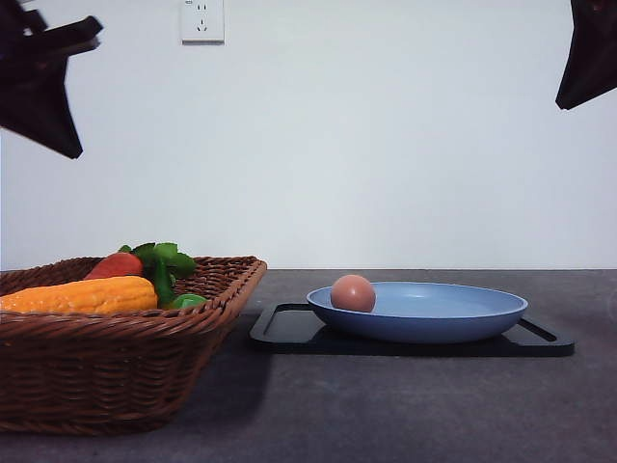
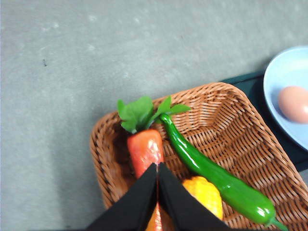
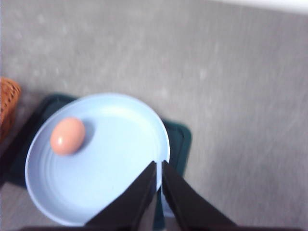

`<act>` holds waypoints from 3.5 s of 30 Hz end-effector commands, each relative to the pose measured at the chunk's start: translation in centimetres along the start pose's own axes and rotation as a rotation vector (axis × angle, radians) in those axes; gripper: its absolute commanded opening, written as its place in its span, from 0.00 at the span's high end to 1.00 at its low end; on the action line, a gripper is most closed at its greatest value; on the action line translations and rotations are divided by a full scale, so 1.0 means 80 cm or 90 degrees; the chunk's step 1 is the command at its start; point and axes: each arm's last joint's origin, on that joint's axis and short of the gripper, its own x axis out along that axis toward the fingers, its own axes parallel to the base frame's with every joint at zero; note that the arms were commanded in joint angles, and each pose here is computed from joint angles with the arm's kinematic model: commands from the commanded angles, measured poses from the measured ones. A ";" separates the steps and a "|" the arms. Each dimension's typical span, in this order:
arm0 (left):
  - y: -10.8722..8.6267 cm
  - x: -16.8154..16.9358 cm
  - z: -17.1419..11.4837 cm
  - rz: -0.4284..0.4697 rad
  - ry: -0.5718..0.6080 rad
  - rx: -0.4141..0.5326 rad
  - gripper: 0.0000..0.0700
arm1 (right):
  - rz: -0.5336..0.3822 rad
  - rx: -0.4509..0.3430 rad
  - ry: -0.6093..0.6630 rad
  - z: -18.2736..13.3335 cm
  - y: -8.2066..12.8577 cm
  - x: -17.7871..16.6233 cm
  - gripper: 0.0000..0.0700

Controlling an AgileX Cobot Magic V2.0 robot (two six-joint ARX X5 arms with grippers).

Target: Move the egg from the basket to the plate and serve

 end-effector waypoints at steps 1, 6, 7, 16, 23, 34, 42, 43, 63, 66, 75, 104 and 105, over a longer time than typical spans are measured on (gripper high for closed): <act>-0.001 -0.004 -0.015 -0.005 -0.030 -0.022 1.00 | -0.005 -0.008 -0.031 -0.013 0.003 0.001 1.00; -0.008 -0.026 -0.061 -0.025 -0.120 -0.031 1.00 | 0.015 -0.006 -0.126 -0.054 0.009 -0.001 1.00; -0.009 -0.031 -0.067 -0.030 -0.129 -0.038 1.00 | 0.018 -0.003 -0.133 -0.059 0.009 -0.001 1.00; -0.012 -0.054 -0.073 -0.040 -0.160 -0.056 1.00 | 0.013 -0.003 -0.125 -0.070 0.008 0.000 1.00; -0.012 -0.054 -0.072 -0.040 -0.163 -0.056 1.00 | 0.013 -0.003 -0.125 -0.070 0.008 0.000 1.00; -0.008 -0.127 -0.083 0.009 -0.339 0.048 1.00 | 0.013 -0.003 -0.125 -0.070 0.008 0.000 1.00; 0.016 -0.133 -0.123 0.155 -0.390 0.005 1.00 | 0.013 -0.003 -0.125 -0.070 0.008 0.000 1.00; 0.019 -0.129 -0.129 0.170 -0.386 -0.003 1.00 | 0.013 -0.003 -0.125 -0.070 0.008 0.000 1.00; 0.040 -0.057 -0.213 0.211 -0.262 -0.053 1.00 | 0.013 -0.003 -0.125 -0.070 0.008 0.000 1.00; 0.040 -0.055 -0.214 0.211 -0.262 -0.053 1.00 | 0.013 -0.003 -0.125 -0.070 0.008 0.000 1.00; 0.041 -0.055 -0.215 0.211 -0.261 -0.052 1.00 | 0.013 -0.003 -0.126 -0.070 0.008 0.000 1.00; 0.041 -0.055 -0.215 0.211 -0.261 -0.052 1.00 | -0.169 0.018 -0.324 -0.064 -0.021 -0.067 1.00; 0.041 -0.055 -0.215 0.211 -0.261 -0.052 1.00 | -0.172 0.021 -0.337 -0.068 -0.024 -0.072 1.00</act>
